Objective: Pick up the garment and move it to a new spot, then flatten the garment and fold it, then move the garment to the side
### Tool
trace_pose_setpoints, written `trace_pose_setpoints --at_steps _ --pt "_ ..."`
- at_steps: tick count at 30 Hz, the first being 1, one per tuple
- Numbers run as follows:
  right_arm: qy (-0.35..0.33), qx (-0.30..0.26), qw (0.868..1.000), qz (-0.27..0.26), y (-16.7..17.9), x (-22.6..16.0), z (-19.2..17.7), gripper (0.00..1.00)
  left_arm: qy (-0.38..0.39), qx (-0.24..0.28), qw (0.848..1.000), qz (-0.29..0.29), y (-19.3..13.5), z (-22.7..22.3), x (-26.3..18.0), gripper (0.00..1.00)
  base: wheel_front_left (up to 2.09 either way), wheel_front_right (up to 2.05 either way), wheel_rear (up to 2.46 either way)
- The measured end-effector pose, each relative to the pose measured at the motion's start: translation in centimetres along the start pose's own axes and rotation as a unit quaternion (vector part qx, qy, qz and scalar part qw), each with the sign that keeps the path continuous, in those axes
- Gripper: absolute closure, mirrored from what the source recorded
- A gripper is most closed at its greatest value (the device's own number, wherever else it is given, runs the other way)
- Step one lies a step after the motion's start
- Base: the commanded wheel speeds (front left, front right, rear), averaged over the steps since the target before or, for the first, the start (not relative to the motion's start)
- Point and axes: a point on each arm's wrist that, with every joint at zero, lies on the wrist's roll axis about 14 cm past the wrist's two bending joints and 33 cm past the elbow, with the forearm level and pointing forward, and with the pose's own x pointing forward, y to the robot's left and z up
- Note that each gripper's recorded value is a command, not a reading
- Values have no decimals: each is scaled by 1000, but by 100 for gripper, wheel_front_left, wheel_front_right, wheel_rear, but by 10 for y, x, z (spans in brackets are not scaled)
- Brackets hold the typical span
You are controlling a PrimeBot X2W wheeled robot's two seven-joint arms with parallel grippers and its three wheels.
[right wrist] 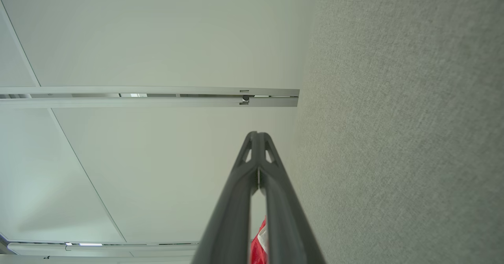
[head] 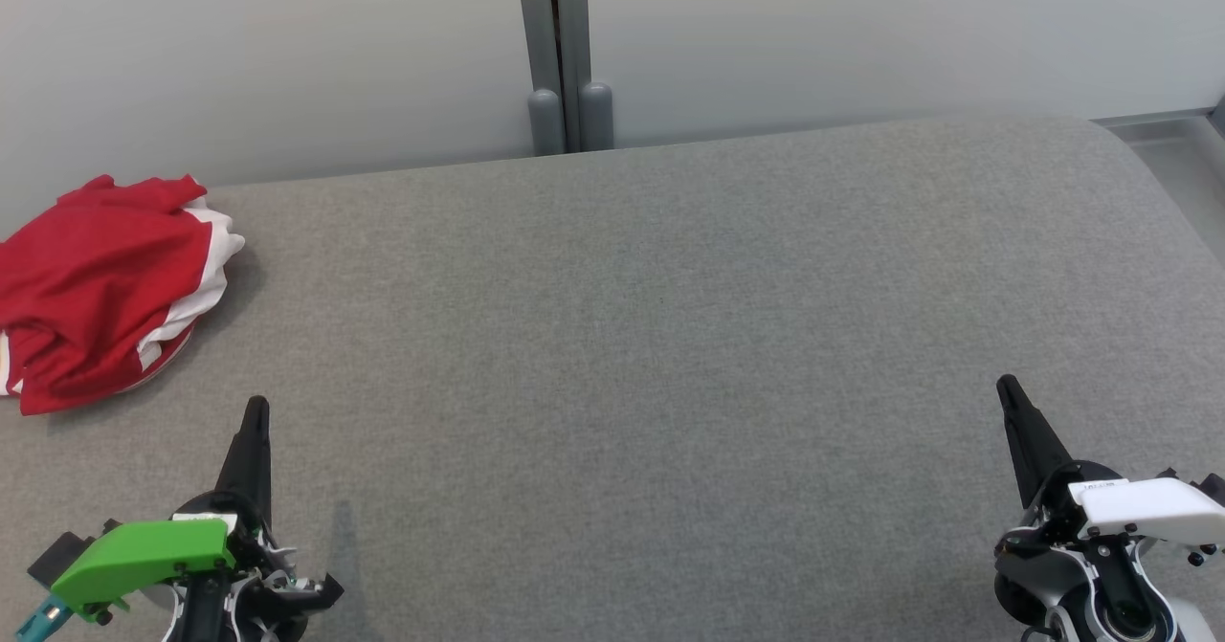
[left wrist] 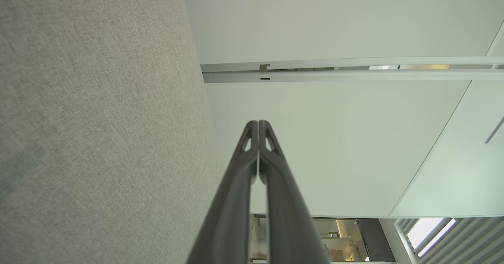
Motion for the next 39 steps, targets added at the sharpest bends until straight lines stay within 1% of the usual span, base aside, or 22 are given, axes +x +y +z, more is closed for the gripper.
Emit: trace_pose_setpoints --at_steps 35,36,39 --pt "0 0 1000 0 0 0 0 100 0 0 1000 0 0 0 0 100 0 0 0" --pt "0 0 1000 0 0 0 0 0 0 0 1000 0 0 0 0 0 0 0 0" --pt "0 5 1000 -22 -15 -6 -2 0 0 -4 1000 21 14 -1 -5 0 0 0 0"
